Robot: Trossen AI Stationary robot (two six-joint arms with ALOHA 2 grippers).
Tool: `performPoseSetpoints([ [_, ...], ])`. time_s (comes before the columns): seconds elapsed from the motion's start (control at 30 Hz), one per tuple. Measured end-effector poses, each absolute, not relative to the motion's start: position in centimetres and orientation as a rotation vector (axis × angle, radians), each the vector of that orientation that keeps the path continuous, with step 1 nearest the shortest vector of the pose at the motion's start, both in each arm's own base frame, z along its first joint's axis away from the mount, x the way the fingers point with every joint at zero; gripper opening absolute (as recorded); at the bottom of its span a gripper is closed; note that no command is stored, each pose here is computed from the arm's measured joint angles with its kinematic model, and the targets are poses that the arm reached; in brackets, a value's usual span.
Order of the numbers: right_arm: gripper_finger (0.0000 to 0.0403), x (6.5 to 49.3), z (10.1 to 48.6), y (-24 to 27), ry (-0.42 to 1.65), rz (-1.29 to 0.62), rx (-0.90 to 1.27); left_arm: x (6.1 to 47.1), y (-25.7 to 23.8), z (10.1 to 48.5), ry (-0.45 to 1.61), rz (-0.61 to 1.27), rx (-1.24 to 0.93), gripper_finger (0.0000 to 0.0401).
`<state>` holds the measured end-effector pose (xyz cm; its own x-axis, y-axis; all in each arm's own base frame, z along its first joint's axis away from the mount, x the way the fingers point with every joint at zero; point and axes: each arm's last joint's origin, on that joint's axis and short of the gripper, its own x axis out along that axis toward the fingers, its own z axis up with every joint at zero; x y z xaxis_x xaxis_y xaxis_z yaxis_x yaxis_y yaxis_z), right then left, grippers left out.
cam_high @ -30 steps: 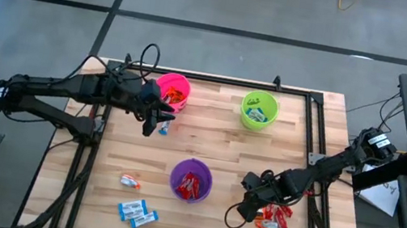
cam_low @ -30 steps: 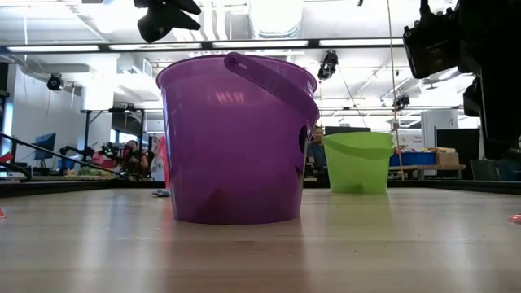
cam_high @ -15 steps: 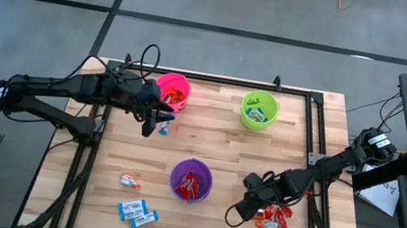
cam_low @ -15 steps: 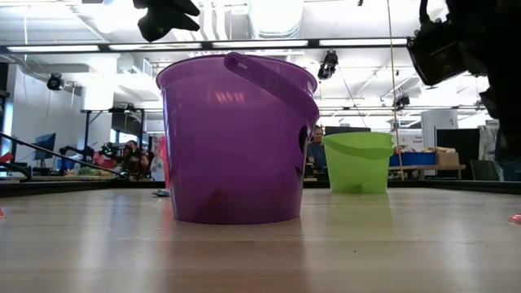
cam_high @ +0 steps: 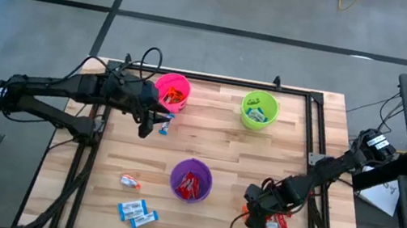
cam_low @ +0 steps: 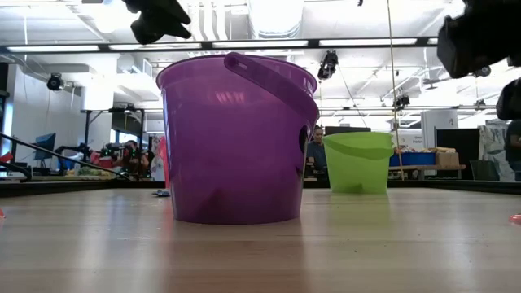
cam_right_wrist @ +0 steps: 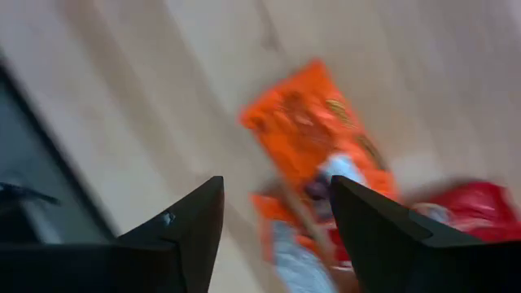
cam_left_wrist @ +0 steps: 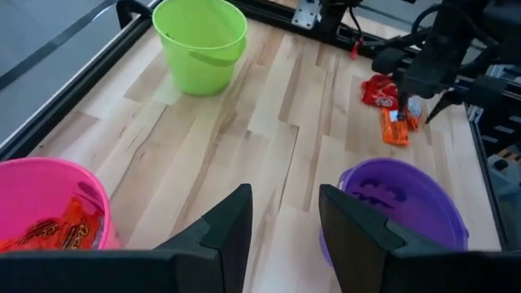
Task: Sort candy
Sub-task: Put the orange chocolate into the pink bucket
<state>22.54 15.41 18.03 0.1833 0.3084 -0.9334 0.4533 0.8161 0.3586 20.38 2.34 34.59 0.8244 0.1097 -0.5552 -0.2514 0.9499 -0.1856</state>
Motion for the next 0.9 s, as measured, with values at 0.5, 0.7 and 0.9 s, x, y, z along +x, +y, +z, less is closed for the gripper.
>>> performPoseSetpoints([
  [0.5, 0.0178, 23.3, 13.8, 15.9, 1.524, -0.156, 0.497, 16.9, 2.1, 36.4, 0.48, 0.244, -0.265, 0.0127],
  [0.7, 0.0078, 23.5, 14.0, 15.9, 1.511, -0.144, 0.511, 14.9, 2.0, 37.3, 0.417, 0.288, -0.238, 0.0127],
  [0.9, 0.0016, 23.4, 15.2, 15.4, 1.46, -0.163, 0.551, 12.9, 2.0, 37.5, 0.413, 0.348, -0.229, 0.0127],
])
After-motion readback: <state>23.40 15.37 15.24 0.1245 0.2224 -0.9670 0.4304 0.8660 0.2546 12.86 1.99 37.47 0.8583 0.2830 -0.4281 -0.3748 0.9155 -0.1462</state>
